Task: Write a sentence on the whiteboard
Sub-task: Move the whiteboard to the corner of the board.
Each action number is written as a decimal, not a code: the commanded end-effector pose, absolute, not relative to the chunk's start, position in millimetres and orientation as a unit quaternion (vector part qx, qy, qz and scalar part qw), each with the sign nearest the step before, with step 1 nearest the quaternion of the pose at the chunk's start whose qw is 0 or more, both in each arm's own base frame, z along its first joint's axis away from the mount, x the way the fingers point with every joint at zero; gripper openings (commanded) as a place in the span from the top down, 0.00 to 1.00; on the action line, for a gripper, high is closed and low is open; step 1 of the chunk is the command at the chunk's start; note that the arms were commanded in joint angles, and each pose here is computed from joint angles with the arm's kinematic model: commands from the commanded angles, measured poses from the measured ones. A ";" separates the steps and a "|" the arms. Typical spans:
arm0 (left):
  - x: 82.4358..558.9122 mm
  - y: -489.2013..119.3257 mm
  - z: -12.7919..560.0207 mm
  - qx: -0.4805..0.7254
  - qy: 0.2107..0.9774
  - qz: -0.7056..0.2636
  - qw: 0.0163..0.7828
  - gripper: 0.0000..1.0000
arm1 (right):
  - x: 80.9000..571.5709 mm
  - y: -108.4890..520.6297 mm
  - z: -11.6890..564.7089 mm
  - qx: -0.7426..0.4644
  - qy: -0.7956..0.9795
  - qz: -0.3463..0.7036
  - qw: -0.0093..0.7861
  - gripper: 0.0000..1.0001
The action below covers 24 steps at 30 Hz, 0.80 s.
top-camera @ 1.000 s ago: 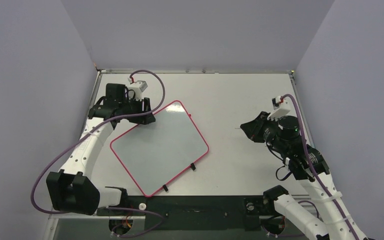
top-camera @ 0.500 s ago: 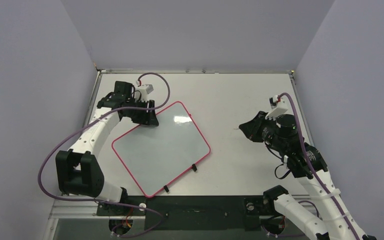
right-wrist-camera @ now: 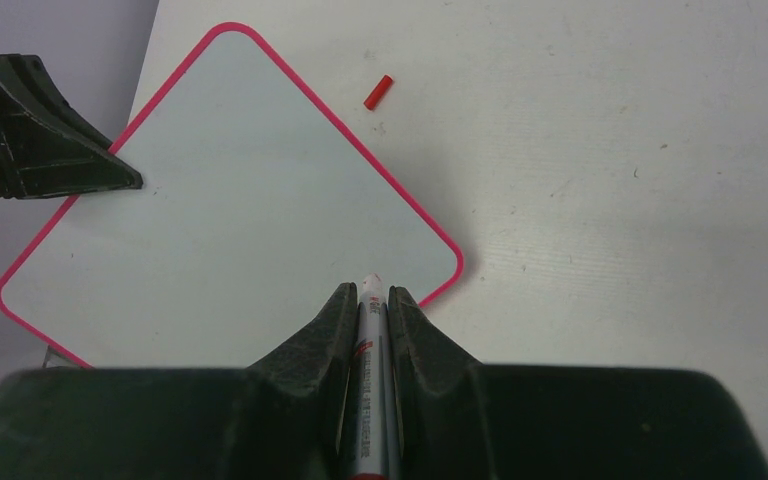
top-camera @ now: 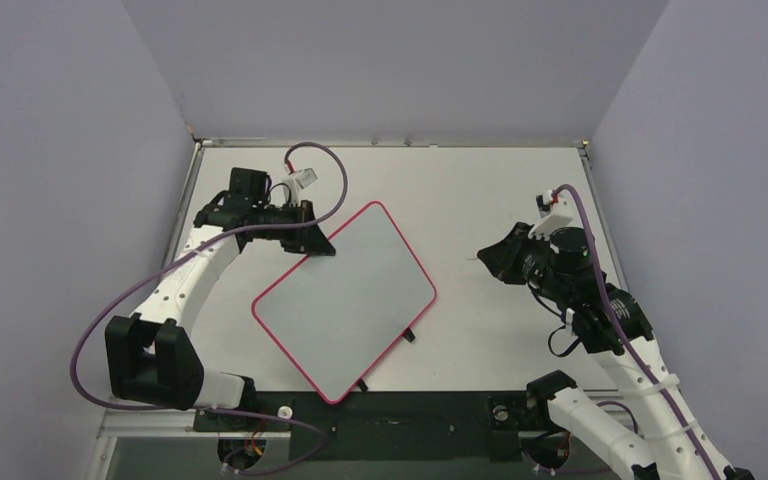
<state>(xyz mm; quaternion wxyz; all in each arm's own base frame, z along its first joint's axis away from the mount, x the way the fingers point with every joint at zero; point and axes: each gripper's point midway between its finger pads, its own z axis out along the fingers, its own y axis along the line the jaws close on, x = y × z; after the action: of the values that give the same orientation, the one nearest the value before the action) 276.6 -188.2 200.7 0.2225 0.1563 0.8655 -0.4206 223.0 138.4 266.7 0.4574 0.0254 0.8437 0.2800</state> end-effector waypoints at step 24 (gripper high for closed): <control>276.2 -314.0 199.8 0.370 0.774 -0.412 0.307 1.00 | 220.6 124.7 272.1 0.035 0.830 0.261 0.492 1.00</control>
<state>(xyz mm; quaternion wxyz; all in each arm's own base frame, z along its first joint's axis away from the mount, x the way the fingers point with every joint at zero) 269.1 -309.3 215.9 0.2917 0.2898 0.7872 -0.4596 219.5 131.7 270.7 0.4741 0.0319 0.8358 0.2750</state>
